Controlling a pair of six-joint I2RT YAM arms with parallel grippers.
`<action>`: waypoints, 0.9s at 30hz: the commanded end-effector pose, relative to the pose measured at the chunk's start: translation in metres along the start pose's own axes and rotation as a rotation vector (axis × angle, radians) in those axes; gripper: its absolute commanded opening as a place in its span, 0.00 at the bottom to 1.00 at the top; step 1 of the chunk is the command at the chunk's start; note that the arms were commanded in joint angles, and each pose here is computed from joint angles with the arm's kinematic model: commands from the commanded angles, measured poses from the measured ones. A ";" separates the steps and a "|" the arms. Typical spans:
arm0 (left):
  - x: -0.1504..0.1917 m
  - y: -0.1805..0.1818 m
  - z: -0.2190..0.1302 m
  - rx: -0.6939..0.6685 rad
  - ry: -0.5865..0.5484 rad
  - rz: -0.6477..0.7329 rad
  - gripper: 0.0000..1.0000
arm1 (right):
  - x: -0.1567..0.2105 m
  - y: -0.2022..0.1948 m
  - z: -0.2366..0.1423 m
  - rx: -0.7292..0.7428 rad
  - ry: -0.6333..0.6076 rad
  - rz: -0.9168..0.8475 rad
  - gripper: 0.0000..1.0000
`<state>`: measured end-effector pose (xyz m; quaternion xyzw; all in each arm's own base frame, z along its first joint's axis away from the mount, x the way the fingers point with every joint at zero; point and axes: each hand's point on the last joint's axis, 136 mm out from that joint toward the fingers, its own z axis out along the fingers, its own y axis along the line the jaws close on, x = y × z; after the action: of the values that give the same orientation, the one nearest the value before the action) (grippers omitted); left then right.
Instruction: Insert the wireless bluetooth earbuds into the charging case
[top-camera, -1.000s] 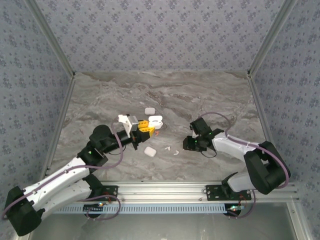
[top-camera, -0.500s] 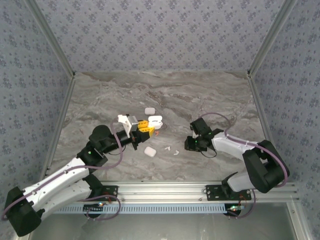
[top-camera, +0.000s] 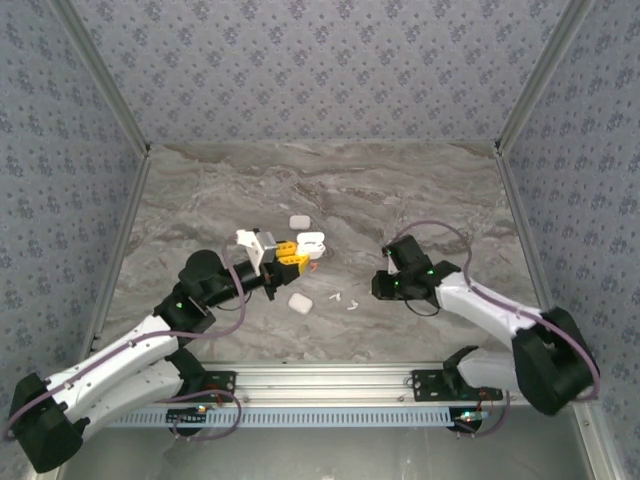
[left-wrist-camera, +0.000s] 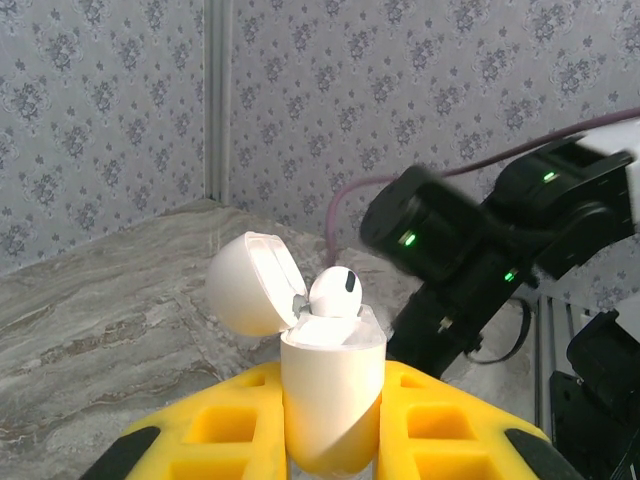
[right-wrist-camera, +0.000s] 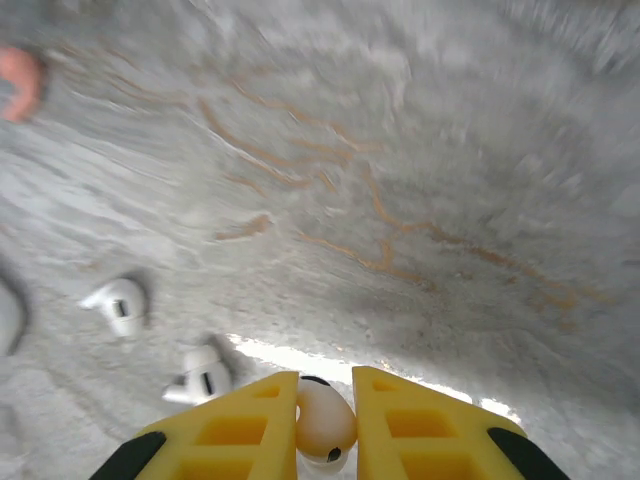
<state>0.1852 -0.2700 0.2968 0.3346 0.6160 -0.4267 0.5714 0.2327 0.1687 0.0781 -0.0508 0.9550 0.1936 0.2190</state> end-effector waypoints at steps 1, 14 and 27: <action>-0.008 -0.004 0.003 0.020 -0.032 -0.001 0.00 | -0.025 0.011 -0.039 -0.002 -0.130 -0.141 0.20; -0.001 -0.013 0.019 0.111 0.005 -0.030 0.00 | -0.084 0.110 -0.175 -0.200 -0.527 -0.597 0.20; 0.002 -0.019 0.018 0.144 0.016 -0.026 0.00 | -0.085 0.198 -0.192 -0.341 -0.493 -0.933 0.20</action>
<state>0.1816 -0.2910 0.2715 0.3624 0.6266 -0.4575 0.5165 0.2040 0.2697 0.3333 -0.4203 0.7277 0.2379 0.4871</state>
